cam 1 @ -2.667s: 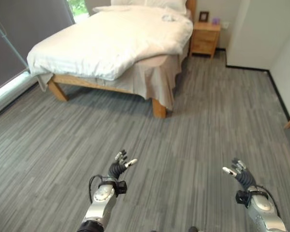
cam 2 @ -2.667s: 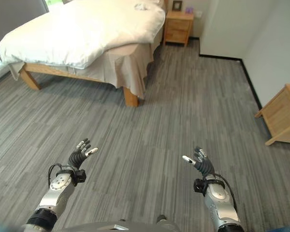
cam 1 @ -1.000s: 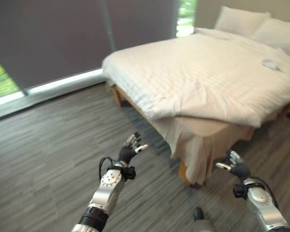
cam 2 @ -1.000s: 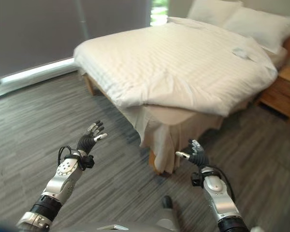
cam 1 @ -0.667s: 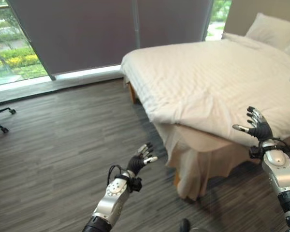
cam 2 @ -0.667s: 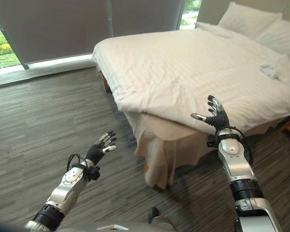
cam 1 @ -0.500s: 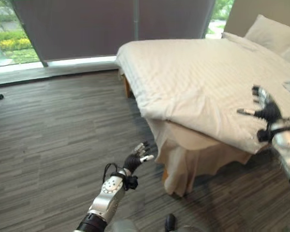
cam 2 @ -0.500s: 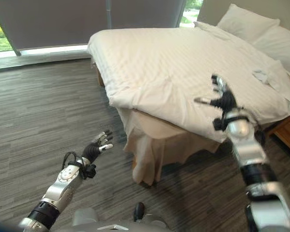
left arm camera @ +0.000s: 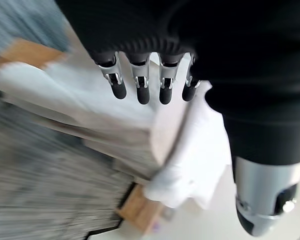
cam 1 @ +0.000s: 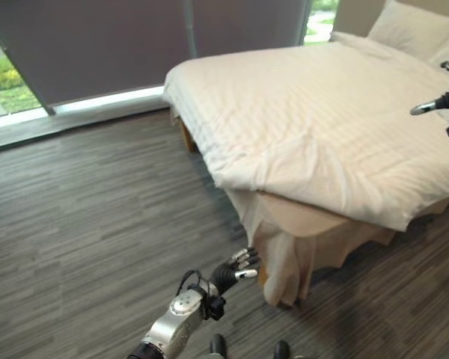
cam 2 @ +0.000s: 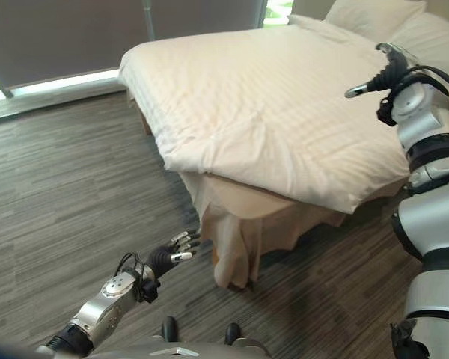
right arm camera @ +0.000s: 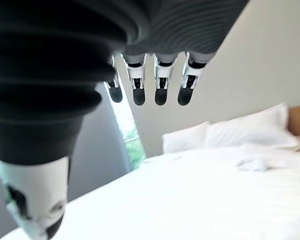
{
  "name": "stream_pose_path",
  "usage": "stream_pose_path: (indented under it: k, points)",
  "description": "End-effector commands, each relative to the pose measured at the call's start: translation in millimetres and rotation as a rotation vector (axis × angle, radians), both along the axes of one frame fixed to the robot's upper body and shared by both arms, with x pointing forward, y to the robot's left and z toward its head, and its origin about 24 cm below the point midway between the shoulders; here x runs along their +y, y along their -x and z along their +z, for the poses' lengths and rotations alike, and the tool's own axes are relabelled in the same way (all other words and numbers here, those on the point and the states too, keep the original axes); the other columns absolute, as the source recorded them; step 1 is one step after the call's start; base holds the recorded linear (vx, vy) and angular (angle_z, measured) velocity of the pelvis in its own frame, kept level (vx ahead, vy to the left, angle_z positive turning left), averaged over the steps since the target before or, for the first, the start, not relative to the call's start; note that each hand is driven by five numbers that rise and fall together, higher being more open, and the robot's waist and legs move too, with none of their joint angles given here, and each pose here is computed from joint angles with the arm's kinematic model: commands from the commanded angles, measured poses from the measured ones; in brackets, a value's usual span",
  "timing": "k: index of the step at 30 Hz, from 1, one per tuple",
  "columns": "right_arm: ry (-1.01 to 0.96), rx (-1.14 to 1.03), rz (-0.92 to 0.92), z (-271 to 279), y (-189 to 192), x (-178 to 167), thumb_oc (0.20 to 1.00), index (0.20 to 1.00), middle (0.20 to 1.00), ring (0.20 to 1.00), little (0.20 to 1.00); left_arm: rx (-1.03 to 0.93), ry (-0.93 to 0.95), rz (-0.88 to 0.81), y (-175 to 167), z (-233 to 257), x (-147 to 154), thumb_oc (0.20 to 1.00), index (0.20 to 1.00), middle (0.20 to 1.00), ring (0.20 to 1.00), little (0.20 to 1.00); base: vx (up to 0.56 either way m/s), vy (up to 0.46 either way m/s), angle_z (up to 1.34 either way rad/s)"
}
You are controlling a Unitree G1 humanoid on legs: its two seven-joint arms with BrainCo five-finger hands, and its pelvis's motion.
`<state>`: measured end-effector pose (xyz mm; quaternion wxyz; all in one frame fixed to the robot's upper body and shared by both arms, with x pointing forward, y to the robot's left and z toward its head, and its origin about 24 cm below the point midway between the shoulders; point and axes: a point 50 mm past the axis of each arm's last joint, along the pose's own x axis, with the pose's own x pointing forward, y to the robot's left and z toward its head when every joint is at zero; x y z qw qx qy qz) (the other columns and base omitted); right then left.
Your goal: Making the bed.
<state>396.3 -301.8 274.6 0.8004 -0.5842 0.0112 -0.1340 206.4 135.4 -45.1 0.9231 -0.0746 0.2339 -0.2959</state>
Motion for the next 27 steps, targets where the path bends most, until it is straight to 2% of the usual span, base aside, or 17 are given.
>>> stream_pose_path:
  k: [1, 6, 10, 15, 21, 27]
  points:
    - [0.071, -0.173, -0.011, 70, 6, 8, 1.000, 1.000, 1.000, 1.000, 1.000, -0.122, 0.063, -0.102, -9, 26, -16, 1.000, 1.000, 1.000, 1.000, 1.000, -0.07, 0.031, 0.04]
    - [0.095, -0.239, -0.070, 97, 15, 3, 1.000, 1.000, 1.000, 1.000, 1.000, -0.154, 0.000, -0.056, -16, 28, -1, 1.000, 1.000, 1.000, 1.000, 1.000, -0.11, 0.012, 0.09]
    - [0.182, -0.290, -0.197, 129, 35, -16, 1.000, 1.000, 1.000, 1.000, 1.000, -0.124, -0.052, 0.077, -12, 21, 30, 1.000, 1.000, 1.000, 1.000, 1.000, -0.06, 0.011, 0.13]
    - [0.211, -0.416, -0.250, 169, 59, -22, 1.000, 1.000, 1.000, 1.000, 1.000, -0.118, -0.085, 0.141, -9, 20, 49, 1.000, 1.000, 1.000, 1.000, 1.000, -0.09, -0.006, -0.03]
    - [0.134, -0.609, -0.216, 214, 89, -18, 1.000, 1.000, 1.000, 1.000, 1.000, -0.227, -0.047, 0.230, -24, 41, 54, 1.000, 1.000, 1.000, 1.000, 1.000, -0.06, -0.026, 0.04]
    - [-0.019, -0.739, -0.168, 225, 102, -23, 1.000, 1.000, 1.000, 1.000, 1.000, -0.286, -0.002, 0.323, -31, 52, 58, 1.000, 1.000, 1.000, 1.000, 1.000, 0.01, 0.004, -0.02]
